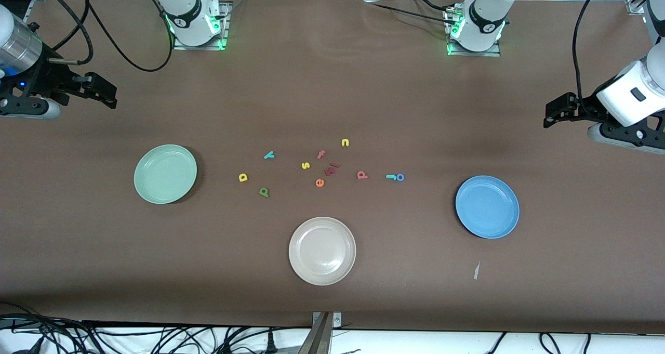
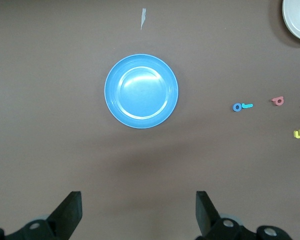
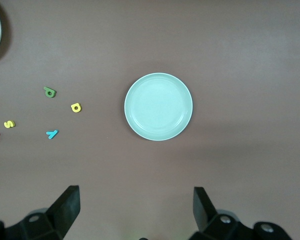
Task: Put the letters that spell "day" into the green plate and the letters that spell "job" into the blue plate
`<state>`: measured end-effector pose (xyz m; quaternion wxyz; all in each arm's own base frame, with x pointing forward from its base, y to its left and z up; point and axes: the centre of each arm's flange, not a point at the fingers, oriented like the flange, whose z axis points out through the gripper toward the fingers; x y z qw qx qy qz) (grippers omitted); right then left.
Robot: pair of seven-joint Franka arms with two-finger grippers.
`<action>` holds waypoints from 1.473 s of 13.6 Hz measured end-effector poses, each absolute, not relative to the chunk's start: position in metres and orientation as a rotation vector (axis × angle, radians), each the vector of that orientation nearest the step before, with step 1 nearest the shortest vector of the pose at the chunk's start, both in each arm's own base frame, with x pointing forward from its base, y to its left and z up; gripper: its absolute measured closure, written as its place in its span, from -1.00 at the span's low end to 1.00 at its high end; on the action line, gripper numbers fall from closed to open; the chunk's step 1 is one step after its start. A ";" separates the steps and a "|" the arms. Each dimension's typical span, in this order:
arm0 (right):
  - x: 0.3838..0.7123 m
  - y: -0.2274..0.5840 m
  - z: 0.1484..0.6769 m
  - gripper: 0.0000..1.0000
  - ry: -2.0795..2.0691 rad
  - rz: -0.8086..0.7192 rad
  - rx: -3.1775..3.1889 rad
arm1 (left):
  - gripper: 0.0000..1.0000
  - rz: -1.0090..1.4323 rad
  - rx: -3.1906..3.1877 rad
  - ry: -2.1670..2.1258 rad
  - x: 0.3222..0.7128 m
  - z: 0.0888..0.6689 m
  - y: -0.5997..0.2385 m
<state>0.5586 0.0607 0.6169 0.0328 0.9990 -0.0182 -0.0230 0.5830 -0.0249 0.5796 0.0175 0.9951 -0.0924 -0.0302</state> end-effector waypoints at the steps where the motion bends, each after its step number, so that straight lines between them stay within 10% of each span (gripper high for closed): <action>1: 0.558 0.061 0.617 -1.00 -0.057 -0.071 3.075 | -1.00 -0.094 3.092 -0.287 0.583 0.580 -0.025; 20: 0.553 0.075 0.627 -1.00 -0.017 -0.045 3.078 | -1.00 -0.094 3.092 -0.286 0.583 0.580 -0.025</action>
